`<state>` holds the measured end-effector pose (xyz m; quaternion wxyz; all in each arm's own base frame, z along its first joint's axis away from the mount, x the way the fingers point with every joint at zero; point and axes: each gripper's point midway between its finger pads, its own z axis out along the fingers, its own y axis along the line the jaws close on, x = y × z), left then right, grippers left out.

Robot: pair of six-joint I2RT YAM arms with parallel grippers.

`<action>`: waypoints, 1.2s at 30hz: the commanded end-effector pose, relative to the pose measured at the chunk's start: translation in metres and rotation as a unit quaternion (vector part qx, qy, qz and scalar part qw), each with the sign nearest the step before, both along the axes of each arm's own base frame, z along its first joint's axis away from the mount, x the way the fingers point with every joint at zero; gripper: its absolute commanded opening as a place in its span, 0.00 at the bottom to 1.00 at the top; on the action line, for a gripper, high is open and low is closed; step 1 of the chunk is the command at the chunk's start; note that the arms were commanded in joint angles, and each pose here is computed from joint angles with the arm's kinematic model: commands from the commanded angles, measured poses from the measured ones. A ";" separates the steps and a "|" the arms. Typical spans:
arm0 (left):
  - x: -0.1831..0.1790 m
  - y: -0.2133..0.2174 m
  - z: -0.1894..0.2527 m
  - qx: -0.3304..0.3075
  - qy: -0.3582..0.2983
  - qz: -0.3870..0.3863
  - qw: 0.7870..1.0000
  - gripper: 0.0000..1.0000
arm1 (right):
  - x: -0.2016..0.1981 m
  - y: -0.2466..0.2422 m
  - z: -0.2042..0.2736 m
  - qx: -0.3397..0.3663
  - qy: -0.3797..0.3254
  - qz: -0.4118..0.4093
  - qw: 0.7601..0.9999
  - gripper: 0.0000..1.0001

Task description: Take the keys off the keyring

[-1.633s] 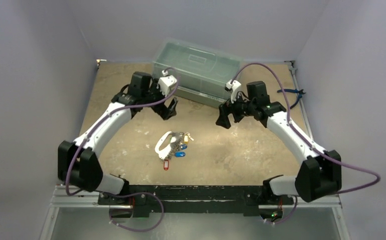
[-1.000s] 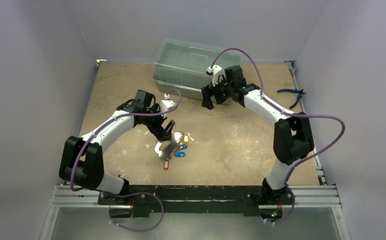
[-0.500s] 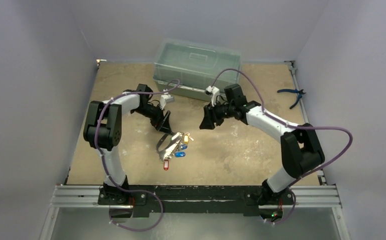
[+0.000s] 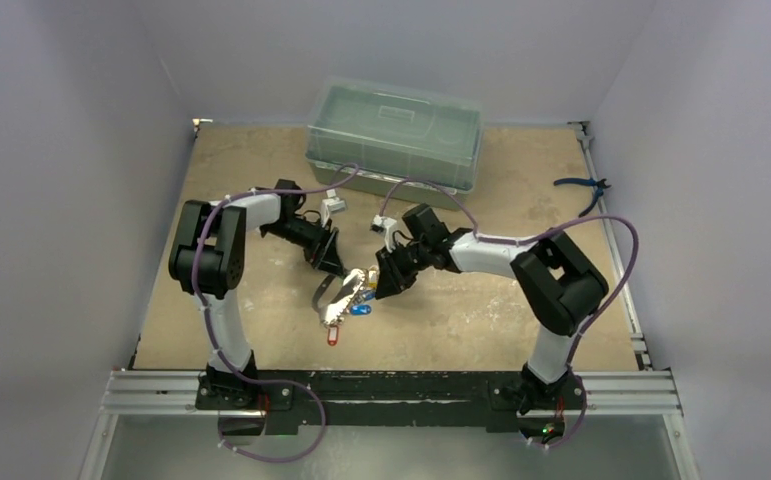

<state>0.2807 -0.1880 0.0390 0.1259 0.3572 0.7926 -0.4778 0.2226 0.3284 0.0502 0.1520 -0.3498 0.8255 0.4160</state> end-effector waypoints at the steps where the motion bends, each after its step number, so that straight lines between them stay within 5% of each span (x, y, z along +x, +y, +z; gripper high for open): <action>1: -0.017 0.008 -0.012 0.022 0.003 -0.020 1.000 0.71 | 0.004 0.023 -0.004 0.015 -0.003 -0.008 1.000 0.22; 6: -0.026 0.006 -0.012 0.008 0.021 -0.027 0.999 0.60 | 0.014 0.031 -0.021 0.007 0.002 -0.031 1.000 0.16; 13: -0.036 0.002 0.001 -0.016 0.019 -0.039 0.999 0.32 | 0.032 0.040 -0.024 0.009 -0.010 -0.063 0.998 0.16; 22: -0.044 -0.009 0.016 -0.046 0.016 -0.052 0.997 0.25 | 0.028 0.044 -0.023 0.022 0.004 -0.053 0.998 0.17; 29: -0.034 0.001 0.013 -0.021 -0.002 -0.020 1.000 0.26 | 0.013 0.042 0.002 0.051 0.037 -0.025 0.998 0.52; 33: -0.031 0.007 0.006 0.006 -0.013 0.002 1.000 0.26 | 0.019 0.034 0.009 0.046 0.034 -0.036 0.998 0.62; 36: -0.030 0.008 0.003 0.011 -0.015 0.006 1.000 0.26 | 0.019 0.041 0.012 0.047 0.054 -0.041 0.997 0.59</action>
